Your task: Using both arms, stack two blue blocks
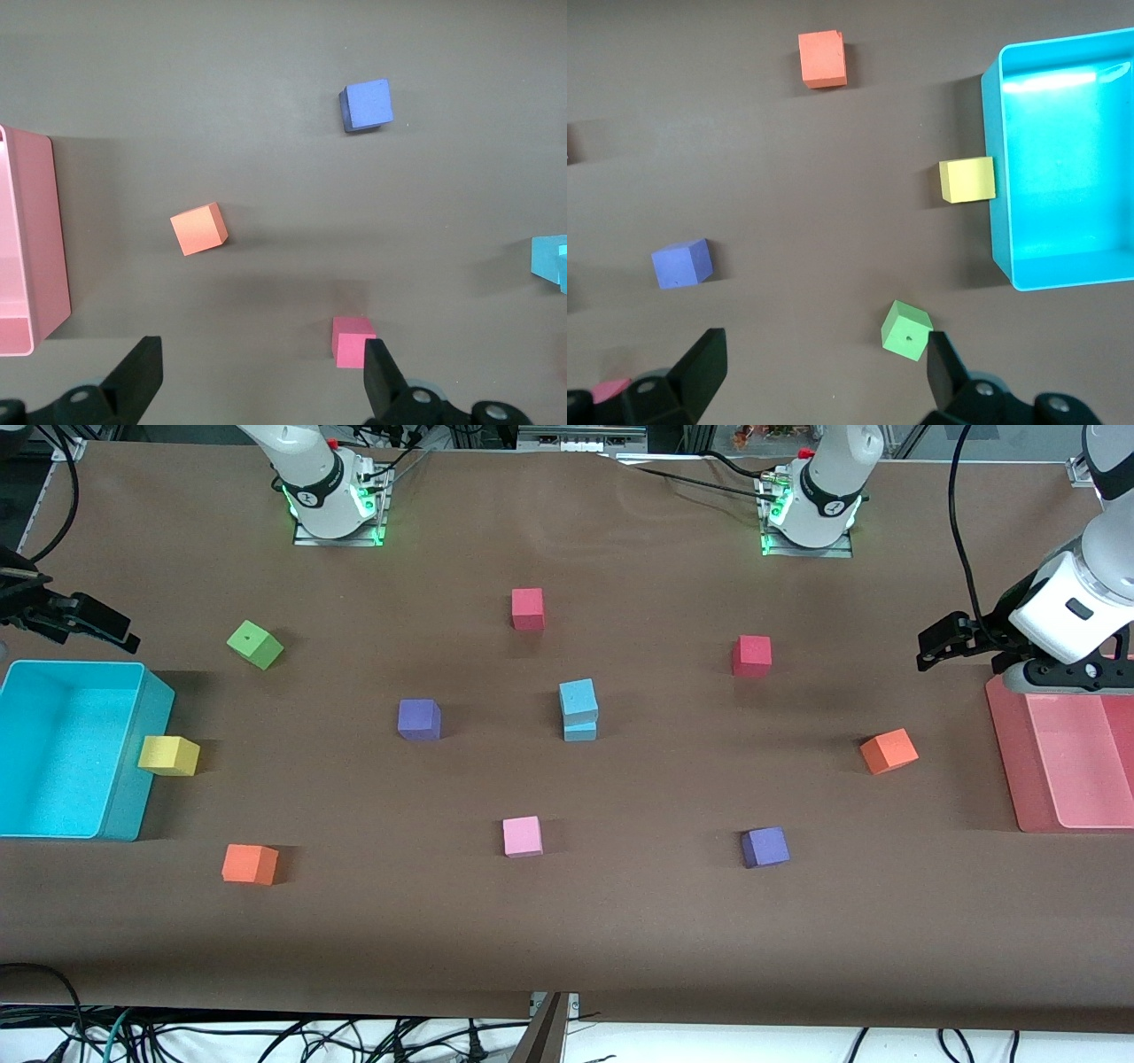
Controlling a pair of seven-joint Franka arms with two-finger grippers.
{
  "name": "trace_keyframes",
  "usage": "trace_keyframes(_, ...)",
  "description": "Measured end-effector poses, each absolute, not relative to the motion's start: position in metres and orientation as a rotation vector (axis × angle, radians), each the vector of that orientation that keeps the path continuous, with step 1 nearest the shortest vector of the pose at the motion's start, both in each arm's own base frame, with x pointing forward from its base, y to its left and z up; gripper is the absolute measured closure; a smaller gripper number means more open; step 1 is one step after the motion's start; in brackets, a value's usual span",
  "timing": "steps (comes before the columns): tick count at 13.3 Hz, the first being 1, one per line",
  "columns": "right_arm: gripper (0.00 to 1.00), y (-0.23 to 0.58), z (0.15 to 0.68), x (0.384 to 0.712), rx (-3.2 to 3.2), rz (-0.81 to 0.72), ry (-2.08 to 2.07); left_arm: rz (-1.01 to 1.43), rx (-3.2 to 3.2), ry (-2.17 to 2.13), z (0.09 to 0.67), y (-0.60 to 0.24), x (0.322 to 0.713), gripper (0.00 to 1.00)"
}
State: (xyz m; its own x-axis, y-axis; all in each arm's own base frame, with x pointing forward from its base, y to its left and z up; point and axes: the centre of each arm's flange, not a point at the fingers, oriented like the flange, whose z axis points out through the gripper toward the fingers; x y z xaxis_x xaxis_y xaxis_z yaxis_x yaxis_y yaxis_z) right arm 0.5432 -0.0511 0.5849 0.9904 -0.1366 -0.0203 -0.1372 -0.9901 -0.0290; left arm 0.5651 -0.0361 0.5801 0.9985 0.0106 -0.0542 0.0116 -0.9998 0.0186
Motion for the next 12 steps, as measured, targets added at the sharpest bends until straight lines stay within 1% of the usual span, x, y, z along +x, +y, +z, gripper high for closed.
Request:
trace_keyframes(5, 0.00, -0.034, 0.583, 0.546, -3.172, 0.037, 0.125, -0.104, 3.121, 0.035, 0.574, -0.029, 0.565, 0.00)
trace_keyframes(8, 0.00, -0.034, 0.585, 0.547, -3.174, 0.026, 0.122, -0.100, 3.121, 0.035, 0.574, -0.029, 0.565, 0.00)
trace_keyframes(12, 0.00, -0.034, 0.577, 0.551, -3.174, 0.049, 0.123, -0.088, 3.121, 0.035, 0.575, -0.029, 0.566, 0.00)
